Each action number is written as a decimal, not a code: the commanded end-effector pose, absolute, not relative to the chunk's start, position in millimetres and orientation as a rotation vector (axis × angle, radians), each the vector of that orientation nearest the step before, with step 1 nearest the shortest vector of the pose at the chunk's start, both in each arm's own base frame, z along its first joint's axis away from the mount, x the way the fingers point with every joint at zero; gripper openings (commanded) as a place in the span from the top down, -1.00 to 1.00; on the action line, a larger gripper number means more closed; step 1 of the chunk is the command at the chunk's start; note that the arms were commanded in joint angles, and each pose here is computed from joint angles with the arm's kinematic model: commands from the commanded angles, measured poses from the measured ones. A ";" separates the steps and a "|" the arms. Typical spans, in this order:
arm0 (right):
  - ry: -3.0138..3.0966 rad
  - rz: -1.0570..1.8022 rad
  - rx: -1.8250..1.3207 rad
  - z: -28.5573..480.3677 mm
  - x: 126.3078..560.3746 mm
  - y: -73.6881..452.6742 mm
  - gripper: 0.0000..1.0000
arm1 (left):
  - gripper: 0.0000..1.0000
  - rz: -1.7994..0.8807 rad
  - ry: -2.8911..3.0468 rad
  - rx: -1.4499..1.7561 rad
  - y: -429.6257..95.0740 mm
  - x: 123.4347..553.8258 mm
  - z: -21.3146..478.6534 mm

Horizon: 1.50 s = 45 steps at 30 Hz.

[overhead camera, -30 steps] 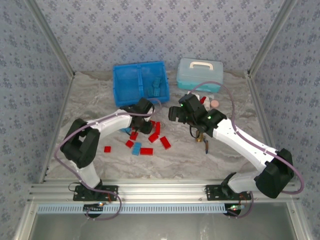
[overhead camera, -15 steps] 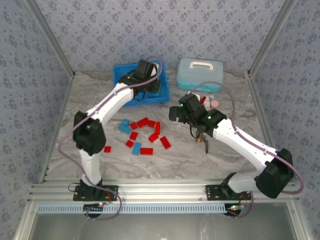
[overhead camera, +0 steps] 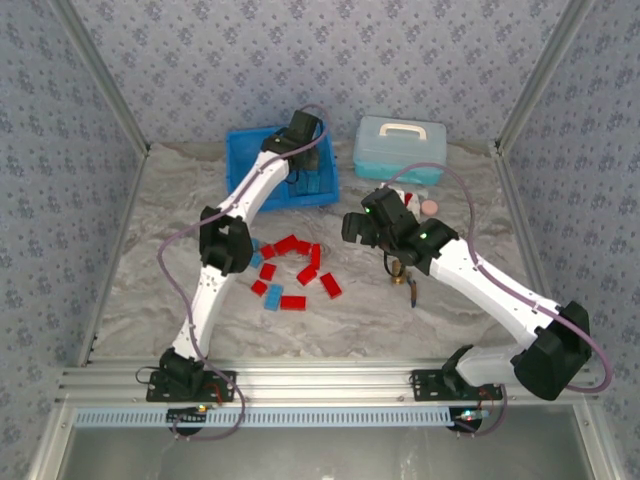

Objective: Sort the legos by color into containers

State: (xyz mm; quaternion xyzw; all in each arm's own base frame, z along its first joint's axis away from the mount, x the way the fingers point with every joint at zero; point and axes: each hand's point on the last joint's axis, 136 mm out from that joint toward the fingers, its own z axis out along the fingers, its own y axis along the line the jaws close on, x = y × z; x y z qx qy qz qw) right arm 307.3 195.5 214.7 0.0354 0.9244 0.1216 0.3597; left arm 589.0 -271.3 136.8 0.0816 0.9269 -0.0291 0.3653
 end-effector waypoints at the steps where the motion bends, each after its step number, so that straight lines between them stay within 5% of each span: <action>1: 2.382 0.286 0.130 213.7 304.8 185.8 -1.00 | 0.34 -0.012 2.349 0.151 -262.8 595.7 146.1; 10: 2.376 0.301 0.131 216.5 307.5 189.2 -1.00 | -0.07 0.002 2.314 0.161 -261.8 599.7 159.1; 17: 2.378 0.300 0.128 218.9 308.6 190.0 -0.99 | -0.08 -0.093 2.221 0.164 -262.9 581.5 242.4; 25: 2.372 0.319 0.126 219.5 310.3 194.0 -1.00 | -0.07 -0.152 2.197 0.182 -235.9 500.6 302.7; 31: 2.385 0.326 0.113 215.8 310.0 197.3 -1.00 | -0.08 -0.104 2.251 0.084 -181.6 423.1 271.9; 37: 2.380 0.351 0.109 213.4 314.6 204.1 -1.00 | -0.09 -0.073 2.450 -0.009 -142.9 348.0 187.4; 45: 2.400 0.360 0.111 206.9 313.9 208.5 -0.99 | -0.07 -0.234 2.607 -0.061 -166.4 271.4 114.0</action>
